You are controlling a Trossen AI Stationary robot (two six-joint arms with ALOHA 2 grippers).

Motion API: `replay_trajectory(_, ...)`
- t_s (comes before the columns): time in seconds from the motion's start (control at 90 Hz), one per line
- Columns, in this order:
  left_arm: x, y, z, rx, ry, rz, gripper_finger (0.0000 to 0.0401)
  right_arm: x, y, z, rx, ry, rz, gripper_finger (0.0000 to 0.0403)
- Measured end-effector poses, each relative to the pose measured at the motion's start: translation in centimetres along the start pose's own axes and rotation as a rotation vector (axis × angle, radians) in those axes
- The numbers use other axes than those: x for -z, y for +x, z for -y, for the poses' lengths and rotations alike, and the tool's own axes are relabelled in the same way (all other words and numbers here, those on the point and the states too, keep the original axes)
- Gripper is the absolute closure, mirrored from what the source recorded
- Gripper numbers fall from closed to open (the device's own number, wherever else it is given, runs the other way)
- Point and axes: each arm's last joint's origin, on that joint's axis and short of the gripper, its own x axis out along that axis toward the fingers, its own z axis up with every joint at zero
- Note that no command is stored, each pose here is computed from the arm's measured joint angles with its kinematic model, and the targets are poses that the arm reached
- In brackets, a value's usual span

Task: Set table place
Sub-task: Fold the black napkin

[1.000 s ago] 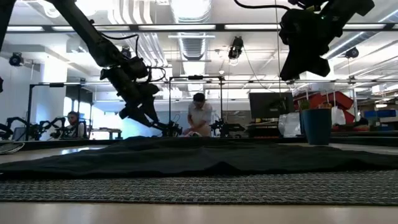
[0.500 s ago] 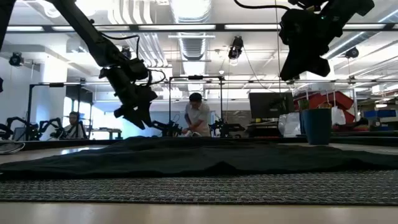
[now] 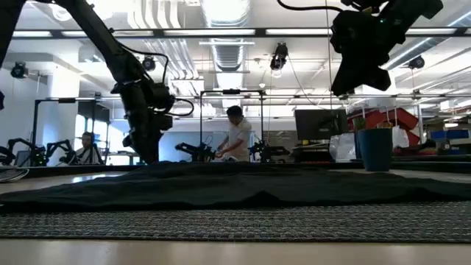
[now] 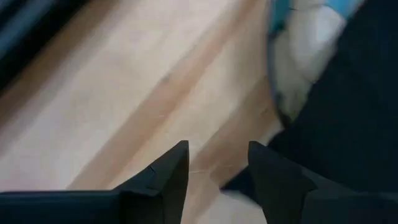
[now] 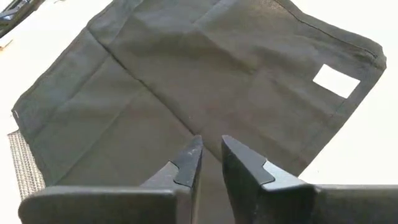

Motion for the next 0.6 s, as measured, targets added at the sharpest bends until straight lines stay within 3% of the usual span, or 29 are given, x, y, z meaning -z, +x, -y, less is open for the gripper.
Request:
replay_trajectory(0.333, -0.03, -0.06, 0.01, 0.077, 0.032, 0.021, 0.0166, 0.01, 0.01, 0.01, 0.0, 0.0, -0.001, 0.037)
replay_trajectory(0.6, 0.37, 0.5, -0.23, 0.205, -0.001, 0.0, 0.0184, 0.02, 0.01, 0.01, 0.001, -0.001, -0.001, 0.0364)
